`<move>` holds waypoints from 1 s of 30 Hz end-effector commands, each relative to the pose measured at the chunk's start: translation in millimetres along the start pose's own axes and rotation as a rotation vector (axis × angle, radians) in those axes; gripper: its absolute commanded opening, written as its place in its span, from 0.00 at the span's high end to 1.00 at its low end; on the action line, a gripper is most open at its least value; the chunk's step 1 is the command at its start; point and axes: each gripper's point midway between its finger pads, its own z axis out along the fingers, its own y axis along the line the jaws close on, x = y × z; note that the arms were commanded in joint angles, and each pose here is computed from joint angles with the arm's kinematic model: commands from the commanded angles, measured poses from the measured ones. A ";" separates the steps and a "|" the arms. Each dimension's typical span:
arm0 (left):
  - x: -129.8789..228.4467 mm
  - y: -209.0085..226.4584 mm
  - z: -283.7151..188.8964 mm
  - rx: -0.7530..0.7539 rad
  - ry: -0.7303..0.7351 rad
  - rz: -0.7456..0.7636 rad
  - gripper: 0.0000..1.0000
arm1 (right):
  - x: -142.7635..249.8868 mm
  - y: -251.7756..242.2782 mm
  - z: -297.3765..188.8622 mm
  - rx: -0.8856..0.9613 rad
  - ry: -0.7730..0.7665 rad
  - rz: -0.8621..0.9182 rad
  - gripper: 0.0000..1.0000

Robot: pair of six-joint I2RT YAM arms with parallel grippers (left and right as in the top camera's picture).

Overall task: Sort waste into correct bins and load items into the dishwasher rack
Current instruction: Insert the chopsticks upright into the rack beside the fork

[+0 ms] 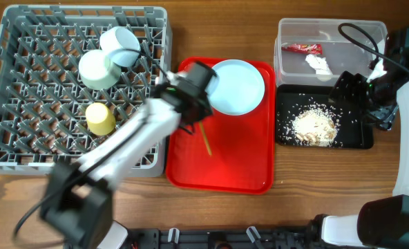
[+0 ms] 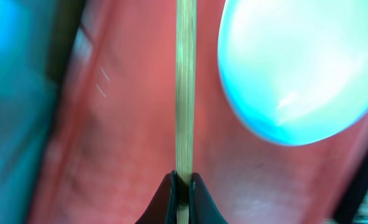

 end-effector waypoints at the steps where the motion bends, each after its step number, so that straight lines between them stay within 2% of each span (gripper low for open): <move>1: -52.0 26.8 -50.9 0.030 -0.164 0.110 0.96 | -1.8 2.3 -9.8 -0.019 -0.031 -0.019 0.00; 6: -85.8 67.3 -69.1 0.005 -0.216 0.252 0.96 | -1.8 2.3 -9.8 -0.019 -0.031 -0.019 0.00; 14: -96.0 85.8 -63.8 0.057 -0.176 0.377 0.96 | -1.5 2.2 -9.8 -0.019 -0.029 -0.019 0.00; 27: -94.1 94.4 -3.4 0.022 -0.062 0.383 0.96 | -1.2 3.4 -9.8 -0.026 -0.028 -0.018 0.00; 29: -94.2 94.6 1.1 0.021 -0.058 0.383 0.91 | -1.2 3.5 -9.8 -0.026 -0.028 -0.018 0.00; 30: -94.8 94.3 1.6 0.022 -0.059 0.383 0.85 | -1.2 3.4 -9.8 -0.026 -0.028 -0.018 0.00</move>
